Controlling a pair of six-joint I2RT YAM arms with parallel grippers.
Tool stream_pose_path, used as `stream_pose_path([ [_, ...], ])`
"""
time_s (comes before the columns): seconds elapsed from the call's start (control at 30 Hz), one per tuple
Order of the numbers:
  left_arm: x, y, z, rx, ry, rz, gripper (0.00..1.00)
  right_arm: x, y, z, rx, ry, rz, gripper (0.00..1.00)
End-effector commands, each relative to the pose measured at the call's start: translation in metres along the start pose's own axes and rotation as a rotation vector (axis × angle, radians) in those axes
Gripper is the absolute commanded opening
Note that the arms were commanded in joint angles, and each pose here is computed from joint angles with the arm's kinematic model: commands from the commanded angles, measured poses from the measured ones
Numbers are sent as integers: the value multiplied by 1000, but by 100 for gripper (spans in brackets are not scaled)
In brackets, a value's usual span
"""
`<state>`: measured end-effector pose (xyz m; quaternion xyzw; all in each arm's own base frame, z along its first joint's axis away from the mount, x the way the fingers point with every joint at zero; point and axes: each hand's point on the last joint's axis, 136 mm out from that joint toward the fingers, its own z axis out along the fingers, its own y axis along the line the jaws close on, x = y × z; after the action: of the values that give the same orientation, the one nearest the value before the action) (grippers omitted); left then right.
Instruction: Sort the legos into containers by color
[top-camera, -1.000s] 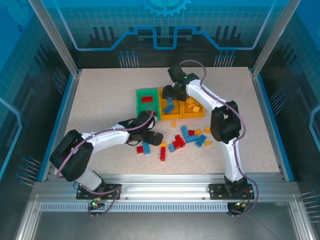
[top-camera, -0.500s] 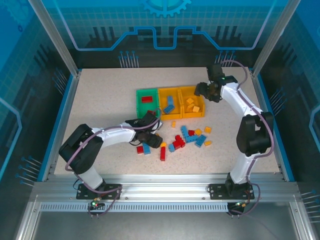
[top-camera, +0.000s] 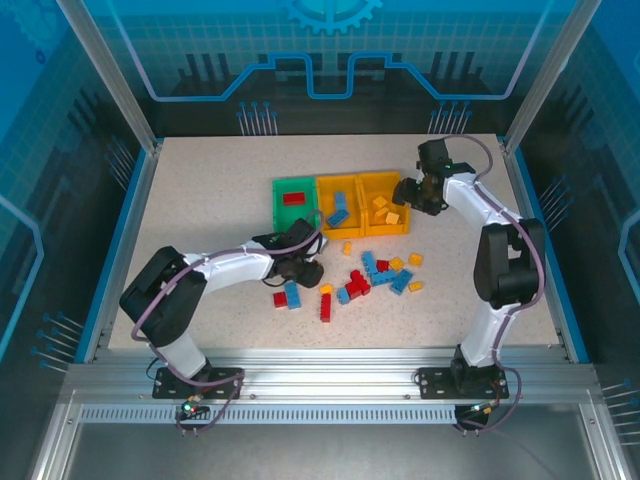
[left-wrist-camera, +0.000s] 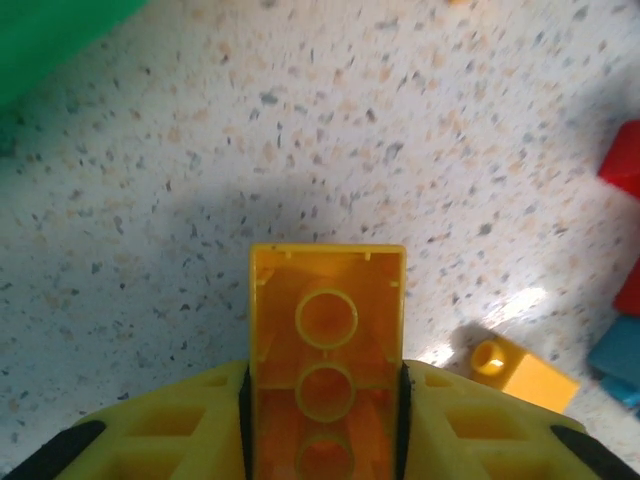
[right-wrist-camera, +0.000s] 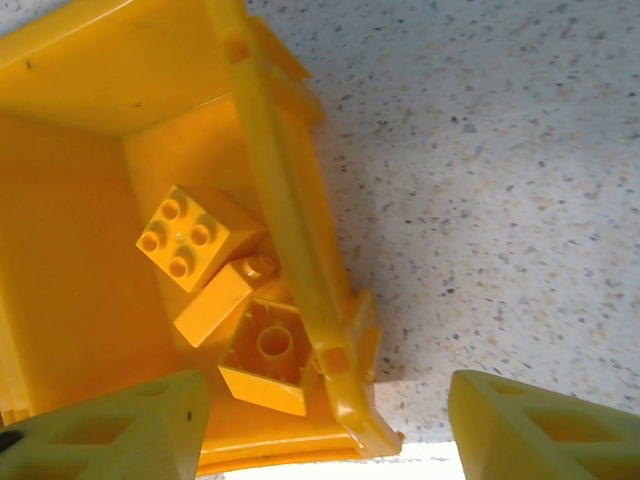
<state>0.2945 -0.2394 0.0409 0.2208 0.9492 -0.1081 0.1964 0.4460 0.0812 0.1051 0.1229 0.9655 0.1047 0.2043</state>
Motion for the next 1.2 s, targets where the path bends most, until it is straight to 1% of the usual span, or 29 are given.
stream_pose_path([
  [0.0, -37, -17, -30, 63, -105, -19, 37, 15, 12, 16, -41, 41, -59, 59],
  [0.07, -55, -25, -39, 96, -147, -16, 36, 21, 16, 18, -45, 49, -80, 55],
  [0.13, -74, -33, -47, 128, -190, -16, 37, 25, 18, 19, -43, 52, -91, 54],
  [0.2, -98, -42, -52, 162, -233, -17, 37, 29, 22, 20, -70, 52, -89, 52],
  [0.33, -135, -55, -48, 205, -272, -36, 37, 36, 32, 15, -115, 44, -95, 53],
  [0.37, -145, -59, -45, 216, -280, -40, 37, 37, 34, 13, -118, 37, -99, 54],
  [0.4, -153, -62, -40, 224, -282, -42, 37, 36, 33, 10, -117, 28, -95, 57],
  [0.47, -173, -68, -36, 243, -299, -55, 37, 35, 25, 3, -76, 9, -80, 70],
  [0.6, -203, -77, -18, 262, -301, -74, 37, 37, 5, -15, -32, -13, -20, 76],
  [0.67, -214, -78, -7, 257, -284, -88, 37, 43, -5, -27, 5, -12, -3, 77],
  [0.77, -227, -77, 5, 241, -281, -111, 37, 64, -21, -39, 63, 22, 24, 79],
  [0.9, -240, -72, 18, 241, -290, -170, 38, 101, -35, -37, 69, 85, 61, 77],
  [1.03, -243, -69, 27, 251, -274, -213, 47, 127, -42, -24, 66, 150, 89, 75],
  [1.07, -242, -69, 27, 252, -271, -222, 53, 132, -44, -20, 73, 166, 96, 74],
  [1.1, -242, -69, 26, 251, -273, -229, 58, 136, -47, -17, 82, 179, 101, 74],
  [1.17, -241, -69, 21, 263, -282, -235, 60, 141, -50, -11, 91, 189, 109, 73],
])
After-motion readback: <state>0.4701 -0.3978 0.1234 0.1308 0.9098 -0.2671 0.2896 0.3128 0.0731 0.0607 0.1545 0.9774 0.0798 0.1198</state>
